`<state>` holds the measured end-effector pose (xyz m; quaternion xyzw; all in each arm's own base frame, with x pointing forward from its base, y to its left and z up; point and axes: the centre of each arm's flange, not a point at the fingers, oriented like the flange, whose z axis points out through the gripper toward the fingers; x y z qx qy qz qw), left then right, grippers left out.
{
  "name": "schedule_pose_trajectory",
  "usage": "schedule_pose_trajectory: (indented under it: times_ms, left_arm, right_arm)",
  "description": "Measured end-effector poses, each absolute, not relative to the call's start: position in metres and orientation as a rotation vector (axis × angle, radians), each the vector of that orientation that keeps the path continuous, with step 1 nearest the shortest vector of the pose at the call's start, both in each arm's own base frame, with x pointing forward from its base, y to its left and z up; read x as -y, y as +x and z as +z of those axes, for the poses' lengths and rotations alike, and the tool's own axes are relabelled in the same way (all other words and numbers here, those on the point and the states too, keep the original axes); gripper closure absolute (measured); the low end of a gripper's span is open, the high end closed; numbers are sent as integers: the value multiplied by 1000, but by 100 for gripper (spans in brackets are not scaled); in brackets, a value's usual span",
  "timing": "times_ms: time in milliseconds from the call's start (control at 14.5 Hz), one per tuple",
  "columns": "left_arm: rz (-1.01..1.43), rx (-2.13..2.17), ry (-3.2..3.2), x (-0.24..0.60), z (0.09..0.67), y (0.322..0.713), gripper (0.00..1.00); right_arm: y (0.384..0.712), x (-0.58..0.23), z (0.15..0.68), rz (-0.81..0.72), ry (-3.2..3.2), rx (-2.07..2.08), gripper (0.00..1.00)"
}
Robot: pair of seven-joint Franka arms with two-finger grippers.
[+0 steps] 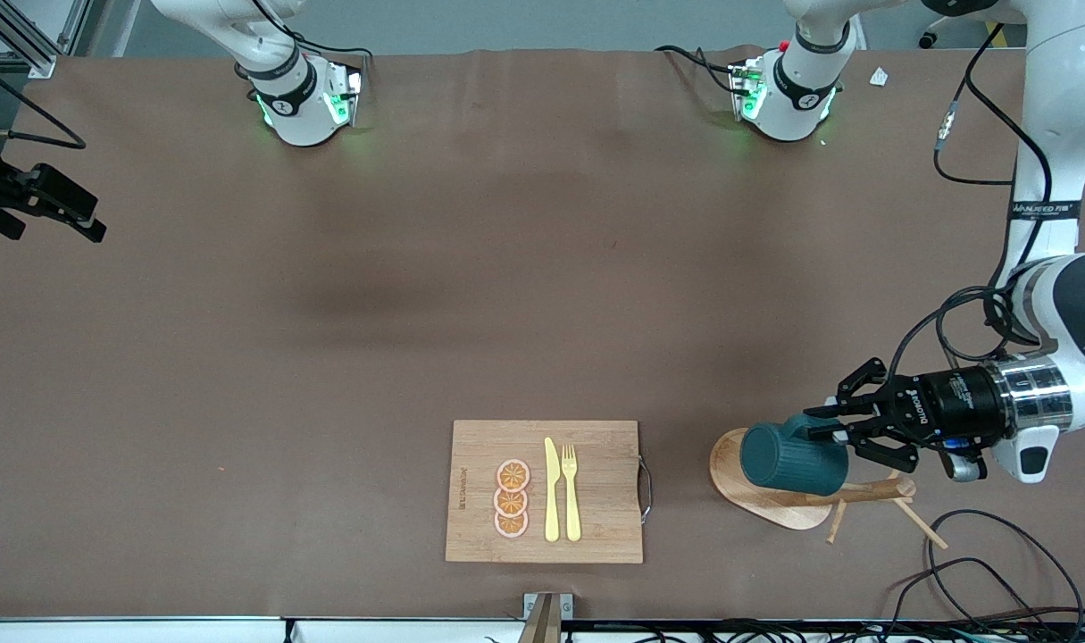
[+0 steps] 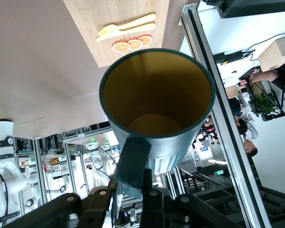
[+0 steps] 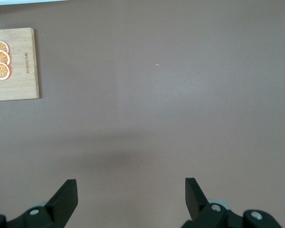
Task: Pass cup and hang on rack
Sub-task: 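Hang the mug handle onto a rack peg with the left gripper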
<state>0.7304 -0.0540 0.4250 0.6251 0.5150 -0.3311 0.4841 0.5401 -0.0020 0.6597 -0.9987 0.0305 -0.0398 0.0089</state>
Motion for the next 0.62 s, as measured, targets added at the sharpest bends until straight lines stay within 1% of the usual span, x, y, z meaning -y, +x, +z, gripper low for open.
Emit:
schedule_pose_trajectory:
  times_ms: [621]
  left_arm:
    - [-772, -1340, 1484, 27, 387, 740, 80]
  right_arm:
    - [540, 2, 660, -123, -3120, -96, 0]
